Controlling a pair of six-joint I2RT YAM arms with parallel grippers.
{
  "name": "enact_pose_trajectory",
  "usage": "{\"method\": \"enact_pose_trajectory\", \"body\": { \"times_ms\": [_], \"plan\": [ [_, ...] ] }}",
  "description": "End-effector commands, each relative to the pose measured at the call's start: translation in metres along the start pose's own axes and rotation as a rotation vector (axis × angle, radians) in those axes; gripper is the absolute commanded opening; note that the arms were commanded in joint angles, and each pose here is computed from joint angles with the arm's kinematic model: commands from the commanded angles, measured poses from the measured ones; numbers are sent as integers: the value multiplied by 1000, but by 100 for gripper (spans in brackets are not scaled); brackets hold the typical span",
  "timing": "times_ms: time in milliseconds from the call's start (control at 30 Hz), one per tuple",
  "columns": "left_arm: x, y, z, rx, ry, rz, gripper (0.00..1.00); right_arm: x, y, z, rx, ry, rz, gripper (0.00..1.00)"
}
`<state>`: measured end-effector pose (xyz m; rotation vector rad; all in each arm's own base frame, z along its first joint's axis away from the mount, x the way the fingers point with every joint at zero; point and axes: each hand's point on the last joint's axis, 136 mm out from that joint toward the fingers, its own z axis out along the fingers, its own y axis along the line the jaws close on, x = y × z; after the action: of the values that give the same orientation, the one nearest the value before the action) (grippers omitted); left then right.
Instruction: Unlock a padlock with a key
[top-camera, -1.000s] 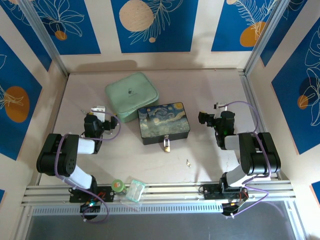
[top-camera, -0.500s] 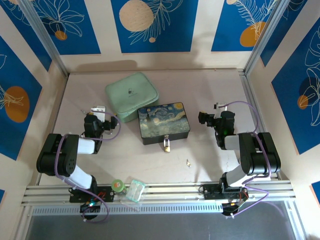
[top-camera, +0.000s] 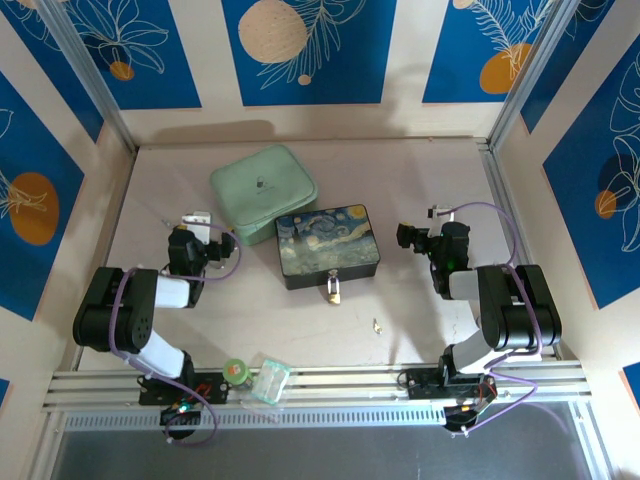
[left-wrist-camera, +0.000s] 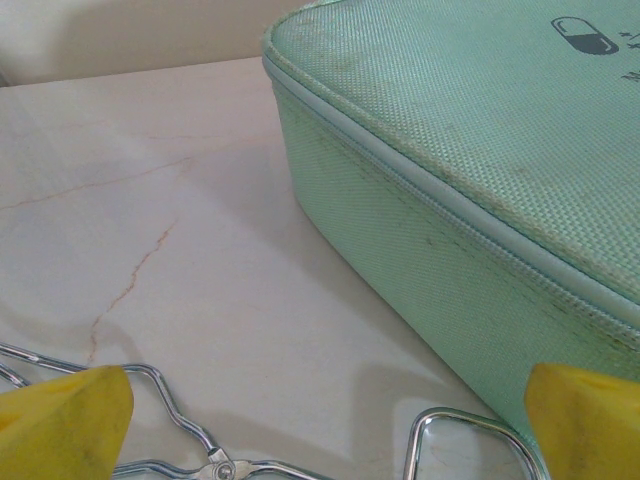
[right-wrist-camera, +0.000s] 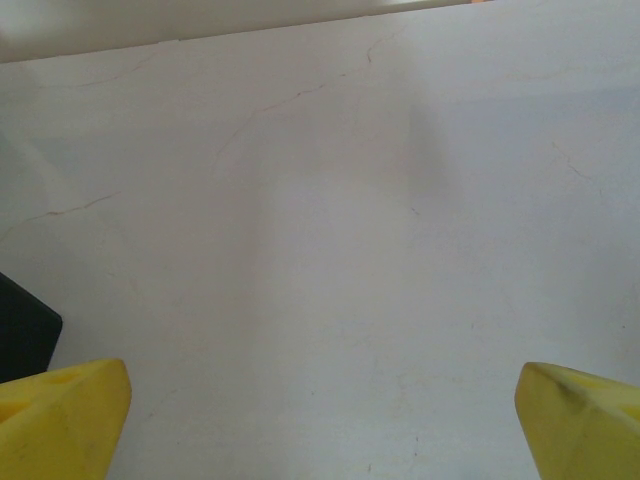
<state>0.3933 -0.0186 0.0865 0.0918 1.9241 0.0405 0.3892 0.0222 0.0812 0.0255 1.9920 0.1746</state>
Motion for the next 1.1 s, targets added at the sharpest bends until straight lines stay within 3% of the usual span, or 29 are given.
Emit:
{"method": "enact_pose_trajectory", "body": {
  "times_ms": [0,233,333,433,533,633,767,867,1000,1067],
  "plan": [
    [-12,-1,-5,18,-52,10,100,-18,3,1,-13,-40,-24,99],
    [-42,-1,-26,32,-67,18,100,-38,11,-15,-28,-42,-38,99],
    [-64,6,-43,1,-118,-47,100,-52,13,-30,-17,-15,22,99],
    [-92,23,-62,-62,-164,-354,100,-71,21,-52,-43,37,131,99],
    [-109,8,-74,58,-169,-545,100,-84,32,-73,-95,36,241,99],
    [-120,-16,-83,226,-180,-672,99,-75,13,-91,26,66,498,99],
    [-114,-46,-90,353,-21,-818,100,-67,35,-111,-122,183,523,99],
    [-107,-73,-106,370,107,-769,100,-49,60,-126,-228,305,535,95],
    [-95,-98,-129,364,245,-715,100,-9,75,-149,-204,518,553,94],
    [-96,-120,-138,442,274,-716,100,10,86,-158,-215,601,546,93]
  ]
}}
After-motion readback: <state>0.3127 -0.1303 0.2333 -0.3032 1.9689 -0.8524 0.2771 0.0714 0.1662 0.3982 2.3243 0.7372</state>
